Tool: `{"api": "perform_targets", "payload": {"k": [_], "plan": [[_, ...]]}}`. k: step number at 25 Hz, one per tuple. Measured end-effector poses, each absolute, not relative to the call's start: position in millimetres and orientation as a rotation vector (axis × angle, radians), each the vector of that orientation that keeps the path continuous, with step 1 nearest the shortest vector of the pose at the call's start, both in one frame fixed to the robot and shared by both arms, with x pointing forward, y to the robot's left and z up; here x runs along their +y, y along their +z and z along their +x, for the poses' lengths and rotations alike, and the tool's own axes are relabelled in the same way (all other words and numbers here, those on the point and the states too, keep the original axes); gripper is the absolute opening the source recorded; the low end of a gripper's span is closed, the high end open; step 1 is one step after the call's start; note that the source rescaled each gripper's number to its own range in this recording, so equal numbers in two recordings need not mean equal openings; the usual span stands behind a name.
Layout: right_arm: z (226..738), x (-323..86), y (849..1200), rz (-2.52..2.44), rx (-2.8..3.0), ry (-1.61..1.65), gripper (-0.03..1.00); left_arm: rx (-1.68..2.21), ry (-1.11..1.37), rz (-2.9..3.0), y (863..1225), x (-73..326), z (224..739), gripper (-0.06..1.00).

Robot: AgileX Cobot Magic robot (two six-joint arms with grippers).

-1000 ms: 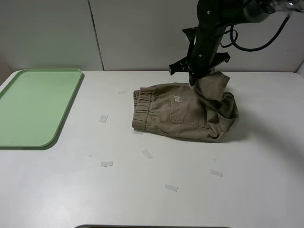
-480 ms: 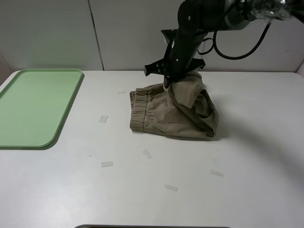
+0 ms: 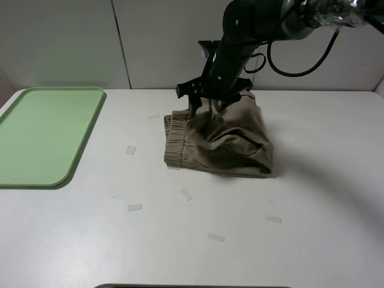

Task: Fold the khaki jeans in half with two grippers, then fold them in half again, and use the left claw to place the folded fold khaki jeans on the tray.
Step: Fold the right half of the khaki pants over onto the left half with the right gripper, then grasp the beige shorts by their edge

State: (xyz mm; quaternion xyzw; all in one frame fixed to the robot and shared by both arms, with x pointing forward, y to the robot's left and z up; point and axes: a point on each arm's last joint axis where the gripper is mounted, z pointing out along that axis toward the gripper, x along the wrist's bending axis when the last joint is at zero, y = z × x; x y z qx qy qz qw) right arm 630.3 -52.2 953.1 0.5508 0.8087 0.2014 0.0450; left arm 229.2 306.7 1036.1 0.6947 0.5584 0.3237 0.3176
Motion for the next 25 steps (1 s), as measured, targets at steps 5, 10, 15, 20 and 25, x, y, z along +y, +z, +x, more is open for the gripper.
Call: {"api": "perform_targets", "payload": {"k": [5,10,15,20,25], "plan": [[623,-39,954,1.743,2.496,0.682,0.97,1.471,0.856,1.829,1036,307,229,1.00],[622,-37,954,1.730,2.499,0.690,0.99,1.471,0.857,1.829,1036,307,229,1.00],[622,-37,954,1.726,2.499,0.692,0.99,1.471,0.857,1.829,1036,307,229,1.00],[622,-37,955,1.737,2.499,0.700,0.99,1.471,0.857,1.829,1036,307,229,1.00],[623,-42,958,1.625,2.515,0.637,0.99,1.471,0.857,1.829,1036,307,229,1.00]]}}
